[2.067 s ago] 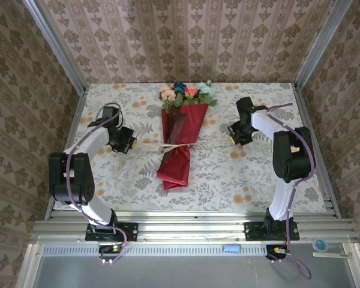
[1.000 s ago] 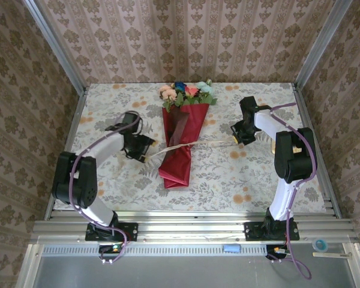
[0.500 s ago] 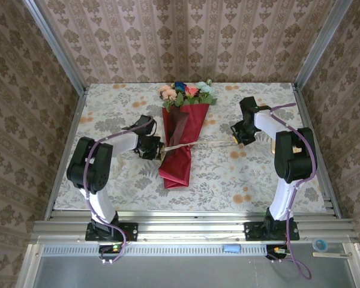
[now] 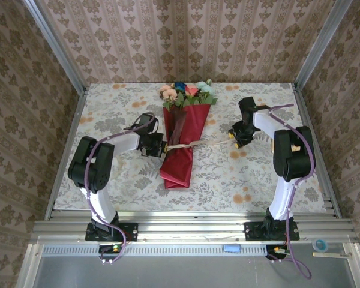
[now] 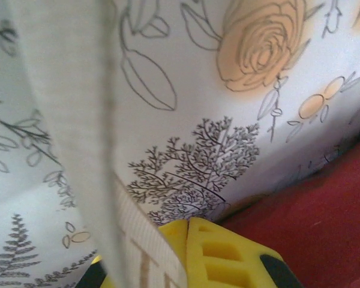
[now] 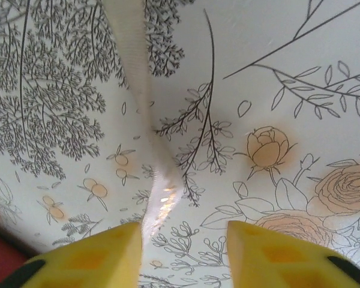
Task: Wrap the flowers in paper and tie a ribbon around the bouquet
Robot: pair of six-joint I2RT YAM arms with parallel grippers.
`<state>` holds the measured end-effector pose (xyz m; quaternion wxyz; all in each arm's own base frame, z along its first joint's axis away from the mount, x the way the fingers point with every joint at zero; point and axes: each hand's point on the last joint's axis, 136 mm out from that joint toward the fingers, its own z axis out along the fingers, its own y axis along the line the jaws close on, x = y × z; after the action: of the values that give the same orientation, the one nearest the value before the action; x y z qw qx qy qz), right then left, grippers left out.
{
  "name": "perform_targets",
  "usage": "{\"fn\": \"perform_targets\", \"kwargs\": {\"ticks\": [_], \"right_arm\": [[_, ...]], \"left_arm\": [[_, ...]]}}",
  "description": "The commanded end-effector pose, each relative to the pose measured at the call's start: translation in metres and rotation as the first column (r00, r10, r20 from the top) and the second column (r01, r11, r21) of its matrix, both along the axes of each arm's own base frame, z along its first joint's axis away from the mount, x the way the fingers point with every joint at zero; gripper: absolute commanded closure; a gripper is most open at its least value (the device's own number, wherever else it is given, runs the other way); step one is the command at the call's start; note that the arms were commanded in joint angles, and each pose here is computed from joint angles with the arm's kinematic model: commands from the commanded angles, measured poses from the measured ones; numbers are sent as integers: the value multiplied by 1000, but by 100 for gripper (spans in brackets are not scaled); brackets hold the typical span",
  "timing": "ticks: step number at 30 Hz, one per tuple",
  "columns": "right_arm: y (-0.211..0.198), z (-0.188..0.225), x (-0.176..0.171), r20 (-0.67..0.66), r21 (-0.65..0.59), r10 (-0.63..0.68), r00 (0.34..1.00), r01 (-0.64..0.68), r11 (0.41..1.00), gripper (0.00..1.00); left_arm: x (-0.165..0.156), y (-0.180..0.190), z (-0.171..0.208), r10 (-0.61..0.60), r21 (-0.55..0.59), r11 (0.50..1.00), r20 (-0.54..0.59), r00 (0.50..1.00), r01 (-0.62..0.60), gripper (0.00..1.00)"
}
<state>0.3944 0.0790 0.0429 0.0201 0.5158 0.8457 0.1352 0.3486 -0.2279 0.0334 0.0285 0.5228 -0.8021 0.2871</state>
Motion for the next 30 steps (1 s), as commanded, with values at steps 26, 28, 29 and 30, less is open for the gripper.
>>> {"fn": "perform_targets", "kwargs": {"ticks": [26, 28, 29, 30], "right_arm": [[134, -19, 0, -139, 260, -149, 979, 181, 949, 50], [137, -24, -1, -152, 266, -158, 976, 194, 944, 51], [139, -27, -2, -161, 263, -162, 974, 201, 944, 52], [142, -26, 2, -144, 272, -163, 976, 197, 942, 54]], "left_arm": [[-5, -22, 7, -94, -11, 995, 42, 995, 95, 100], [-6, -22, 6, -95, -12, 995, 39, 995, 95, 100], [-6, -23, 6, -96, -13, 995, 42, 994, 97, 100], [-5, -23, 6, -96, -14, 995, 42, 995, 96, 100]]}}
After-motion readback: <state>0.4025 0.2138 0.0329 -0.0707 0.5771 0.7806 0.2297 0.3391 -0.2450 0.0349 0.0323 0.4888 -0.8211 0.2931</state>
